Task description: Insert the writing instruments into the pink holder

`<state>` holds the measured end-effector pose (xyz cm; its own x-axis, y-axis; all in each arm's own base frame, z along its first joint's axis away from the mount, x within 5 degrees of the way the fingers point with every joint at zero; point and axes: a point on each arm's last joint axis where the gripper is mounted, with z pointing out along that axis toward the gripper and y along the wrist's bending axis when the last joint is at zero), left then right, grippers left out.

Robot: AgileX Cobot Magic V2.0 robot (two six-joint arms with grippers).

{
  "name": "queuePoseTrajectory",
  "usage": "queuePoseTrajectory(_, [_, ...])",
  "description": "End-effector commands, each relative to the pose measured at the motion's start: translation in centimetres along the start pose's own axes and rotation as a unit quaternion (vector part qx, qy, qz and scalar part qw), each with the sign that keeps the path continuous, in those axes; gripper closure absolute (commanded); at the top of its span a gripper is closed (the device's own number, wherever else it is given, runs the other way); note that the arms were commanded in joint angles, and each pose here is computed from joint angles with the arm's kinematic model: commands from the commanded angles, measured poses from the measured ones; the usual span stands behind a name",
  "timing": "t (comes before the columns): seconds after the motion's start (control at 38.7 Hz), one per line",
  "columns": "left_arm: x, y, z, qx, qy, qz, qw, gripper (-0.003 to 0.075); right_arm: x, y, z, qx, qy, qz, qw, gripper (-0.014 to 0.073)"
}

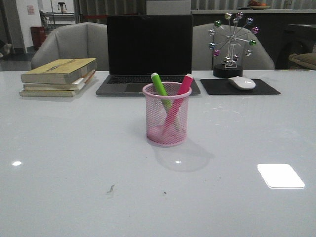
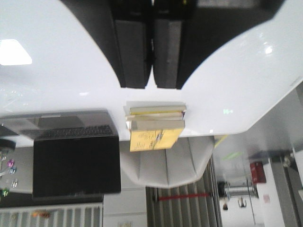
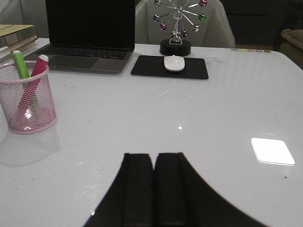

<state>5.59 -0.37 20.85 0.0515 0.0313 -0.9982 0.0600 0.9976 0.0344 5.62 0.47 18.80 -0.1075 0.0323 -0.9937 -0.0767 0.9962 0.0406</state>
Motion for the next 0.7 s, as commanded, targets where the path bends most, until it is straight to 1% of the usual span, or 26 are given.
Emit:
queuePoseTrajectory(0.0, [-0.70,0.24,-0.22,-0.018,-0.049,-0.003,0.999,0.0629,-0.83,0.01,-0.17,-0.001,-0.051,-0.004,0.999,0.0536])
queuePoseTrajectory(0.15, [-0.67,0.40,-0.22,-0.033,-0.047,-0.001,0.998,0.0629,-0.83,0.01,-0.17,-0.001,-0.051,-0.004,0.999,0.0536])
queuePoseTrajectory(0.67, [-0.67,0.40,-0.22,-0.033,-0.047,-0.001,0.998,0.0629,-0.83,0.01,-0.17,-0.001,-0.051,-0.004,0.999,0.0536])
